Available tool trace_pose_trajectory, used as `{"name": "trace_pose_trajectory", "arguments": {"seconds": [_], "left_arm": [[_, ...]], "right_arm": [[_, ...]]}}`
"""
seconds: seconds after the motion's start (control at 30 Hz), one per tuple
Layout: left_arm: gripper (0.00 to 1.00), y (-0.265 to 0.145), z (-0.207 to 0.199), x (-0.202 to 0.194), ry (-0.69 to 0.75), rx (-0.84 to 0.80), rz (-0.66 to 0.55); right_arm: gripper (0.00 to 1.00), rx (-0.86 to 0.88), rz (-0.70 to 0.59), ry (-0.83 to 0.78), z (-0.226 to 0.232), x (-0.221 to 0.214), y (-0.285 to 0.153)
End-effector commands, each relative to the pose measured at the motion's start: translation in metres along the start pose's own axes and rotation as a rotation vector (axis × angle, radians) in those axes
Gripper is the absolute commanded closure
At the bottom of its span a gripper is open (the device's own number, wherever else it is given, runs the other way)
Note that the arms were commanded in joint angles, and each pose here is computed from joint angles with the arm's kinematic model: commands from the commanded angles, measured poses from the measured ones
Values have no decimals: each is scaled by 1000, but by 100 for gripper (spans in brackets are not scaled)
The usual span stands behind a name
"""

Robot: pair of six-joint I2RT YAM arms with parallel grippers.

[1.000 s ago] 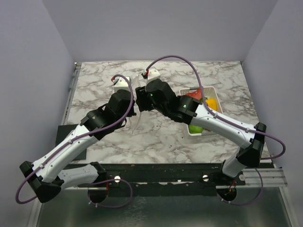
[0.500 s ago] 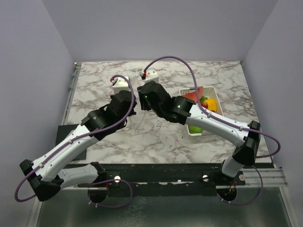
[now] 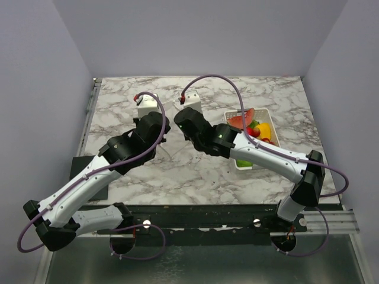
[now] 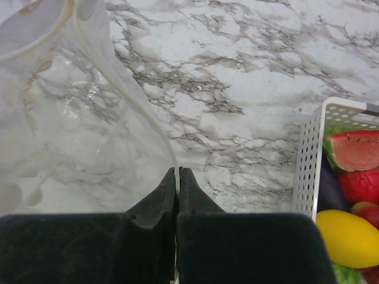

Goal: Place the food in the zip-top bag and seal the zipper
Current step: Open the zipper of the food storage bag.

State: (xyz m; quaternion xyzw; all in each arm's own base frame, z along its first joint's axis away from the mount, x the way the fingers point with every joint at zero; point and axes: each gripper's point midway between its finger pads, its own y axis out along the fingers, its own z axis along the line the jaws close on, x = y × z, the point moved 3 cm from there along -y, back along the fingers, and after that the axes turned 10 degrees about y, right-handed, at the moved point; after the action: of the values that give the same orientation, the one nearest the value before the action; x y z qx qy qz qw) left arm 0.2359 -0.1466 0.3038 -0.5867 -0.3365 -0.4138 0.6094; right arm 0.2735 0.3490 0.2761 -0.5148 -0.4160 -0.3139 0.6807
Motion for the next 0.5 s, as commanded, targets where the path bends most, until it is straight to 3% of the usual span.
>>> {"name": "trace_pose_trajectory", "arguments": {"seconds": [0.0, 0.47], "left_arm": [[100, -7, 10, 6, 45, 42, 5], [100, -15, 28, 7, 187, 134, 99]], "right_arm": [[99, -132, -9, -59, -26, -11, -2], [99, -305, -11, -133, -63, -30, -5]]}}
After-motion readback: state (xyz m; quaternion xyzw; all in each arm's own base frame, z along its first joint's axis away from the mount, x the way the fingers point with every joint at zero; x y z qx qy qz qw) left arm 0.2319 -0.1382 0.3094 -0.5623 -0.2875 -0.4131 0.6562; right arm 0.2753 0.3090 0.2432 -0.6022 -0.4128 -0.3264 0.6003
